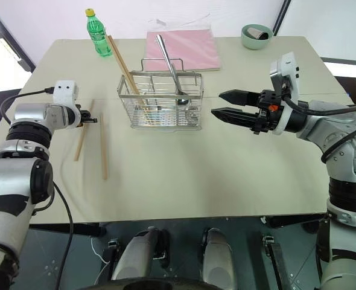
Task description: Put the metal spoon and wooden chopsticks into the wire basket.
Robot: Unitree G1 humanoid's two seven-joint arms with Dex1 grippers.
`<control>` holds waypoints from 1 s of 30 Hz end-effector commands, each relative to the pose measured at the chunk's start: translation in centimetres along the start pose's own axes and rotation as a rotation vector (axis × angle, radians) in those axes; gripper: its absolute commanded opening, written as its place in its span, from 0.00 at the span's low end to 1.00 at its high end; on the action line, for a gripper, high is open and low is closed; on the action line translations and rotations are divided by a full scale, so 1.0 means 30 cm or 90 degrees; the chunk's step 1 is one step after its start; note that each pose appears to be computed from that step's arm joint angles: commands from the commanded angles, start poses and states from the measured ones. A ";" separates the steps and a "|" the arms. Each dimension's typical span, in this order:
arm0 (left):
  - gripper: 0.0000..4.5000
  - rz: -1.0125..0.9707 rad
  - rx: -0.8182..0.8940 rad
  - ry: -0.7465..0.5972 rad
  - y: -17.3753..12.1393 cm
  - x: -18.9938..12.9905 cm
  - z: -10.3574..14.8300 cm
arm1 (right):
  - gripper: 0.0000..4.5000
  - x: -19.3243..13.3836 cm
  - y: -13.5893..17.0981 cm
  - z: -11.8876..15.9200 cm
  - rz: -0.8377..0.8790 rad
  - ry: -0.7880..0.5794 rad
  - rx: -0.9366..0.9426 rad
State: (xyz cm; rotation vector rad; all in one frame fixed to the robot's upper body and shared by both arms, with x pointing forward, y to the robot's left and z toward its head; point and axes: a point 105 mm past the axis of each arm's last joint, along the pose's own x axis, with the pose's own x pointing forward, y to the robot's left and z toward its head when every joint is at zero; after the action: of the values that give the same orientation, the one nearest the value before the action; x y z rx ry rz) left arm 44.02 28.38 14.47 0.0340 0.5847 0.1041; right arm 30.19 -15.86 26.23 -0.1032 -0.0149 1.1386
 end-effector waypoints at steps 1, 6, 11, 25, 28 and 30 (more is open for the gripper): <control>0.00 0.077 -0.011 -0.078 0.098 -0.040 0.087 | 0.64 -0.014 0.009 0.047 -0.003 -0.017 -0.036; 0.00 0.126 -0.056 -0.439 0.144 -0.221 0.427 | 0.64 -0.019 0.007 0.053 -0.013 -0.024 -0.021; 0.00 -0.099 -0.215 -0.753 -0.011 -0.497 0.701 | 0.64 -0.024 0.007 0.052 -0.022 -0.021 -0.015; 0.00 -0.395 -0.165 -0.761 -0.498 -0.548 0.695 | 0.64 -0.062 0.007 0.042 -0.081 -0.041 0.006; 0.00 -0.391 -0.115 -0.752 -0.545 -0.518 0.644 | 0.64 -0.071 0.007 0.049 -0.096 -0.051 0.011; 0.00 -0.389 -0.086 -0.746 -0.572 -0.499 0.606 | 0.64 -0.077 -0.002 0.057 -0.111 -0.061 0.015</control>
State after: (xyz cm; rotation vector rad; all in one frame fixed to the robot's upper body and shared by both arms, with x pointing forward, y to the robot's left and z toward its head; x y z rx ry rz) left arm 44.56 10.35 34.53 -0.2644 -0.5005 -0.4290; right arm 29.78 -17.76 26.42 -0.0045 -0.0279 0.9752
